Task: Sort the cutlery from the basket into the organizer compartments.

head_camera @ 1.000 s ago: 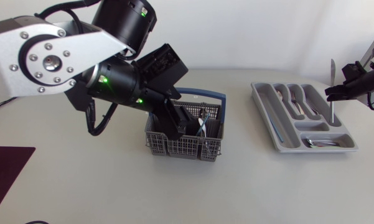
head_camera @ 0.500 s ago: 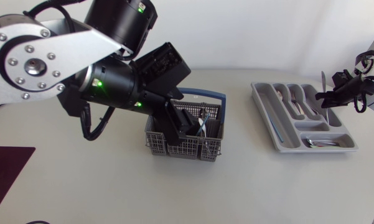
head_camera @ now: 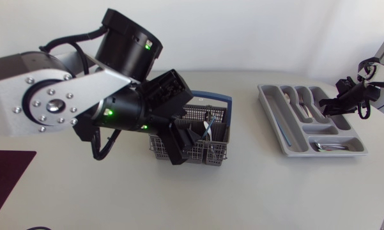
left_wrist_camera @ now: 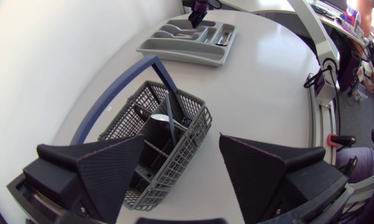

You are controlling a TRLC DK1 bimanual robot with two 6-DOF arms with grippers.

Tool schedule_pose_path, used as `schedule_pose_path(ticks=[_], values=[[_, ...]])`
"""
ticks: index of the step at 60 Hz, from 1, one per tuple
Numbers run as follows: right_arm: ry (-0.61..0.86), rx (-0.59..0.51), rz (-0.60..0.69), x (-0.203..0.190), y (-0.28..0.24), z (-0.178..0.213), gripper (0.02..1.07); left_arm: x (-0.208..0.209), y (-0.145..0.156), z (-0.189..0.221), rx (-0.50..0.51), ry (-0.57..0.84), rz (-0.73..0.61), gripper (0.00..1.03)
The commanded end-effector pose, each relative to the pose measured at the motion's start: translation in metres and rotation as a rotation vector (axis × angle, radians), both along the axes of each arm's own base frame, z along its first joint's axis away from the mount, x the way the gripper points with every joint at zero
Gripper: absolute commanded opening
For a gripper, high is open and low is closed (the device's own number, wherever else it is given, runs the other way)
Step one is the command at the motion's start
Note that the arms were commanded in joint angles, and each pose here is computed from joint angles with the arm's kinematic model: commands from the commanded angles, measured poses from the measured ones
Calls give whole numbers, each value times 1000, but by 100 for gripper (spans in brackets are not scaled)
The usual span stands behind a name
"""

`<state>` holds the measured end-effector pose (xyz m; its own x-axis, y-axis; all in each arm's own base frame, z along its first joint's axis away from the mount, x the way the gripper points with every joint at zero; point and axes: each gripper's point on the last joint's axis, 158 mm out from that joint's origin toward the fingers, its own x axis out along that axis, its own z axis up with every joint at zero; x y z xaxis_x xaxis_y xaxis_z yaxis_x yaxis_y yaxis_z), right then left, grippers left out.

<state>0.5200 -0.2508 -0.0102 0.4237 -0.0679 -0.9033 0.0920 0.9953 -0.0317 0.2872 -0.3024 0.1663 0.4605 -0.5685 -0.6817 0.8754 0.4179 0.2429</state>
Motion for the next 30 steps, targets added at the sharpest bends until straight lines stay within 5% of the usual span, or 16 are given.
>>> schedule_pose_path(ticks=[1, 11, 30], values=[[-28, -4, -12, -4, 6, 18, 80, -7, -3, -15, 12, 3, -18, 83], [-98, -48, 21, -16, 15, 51, 92, 1, -11, -27, 5, -42, -21, 82], [-190, -43, 108, -66, 61, 82, 92, 25, -37, -42, -30, -92, -18, 66]])
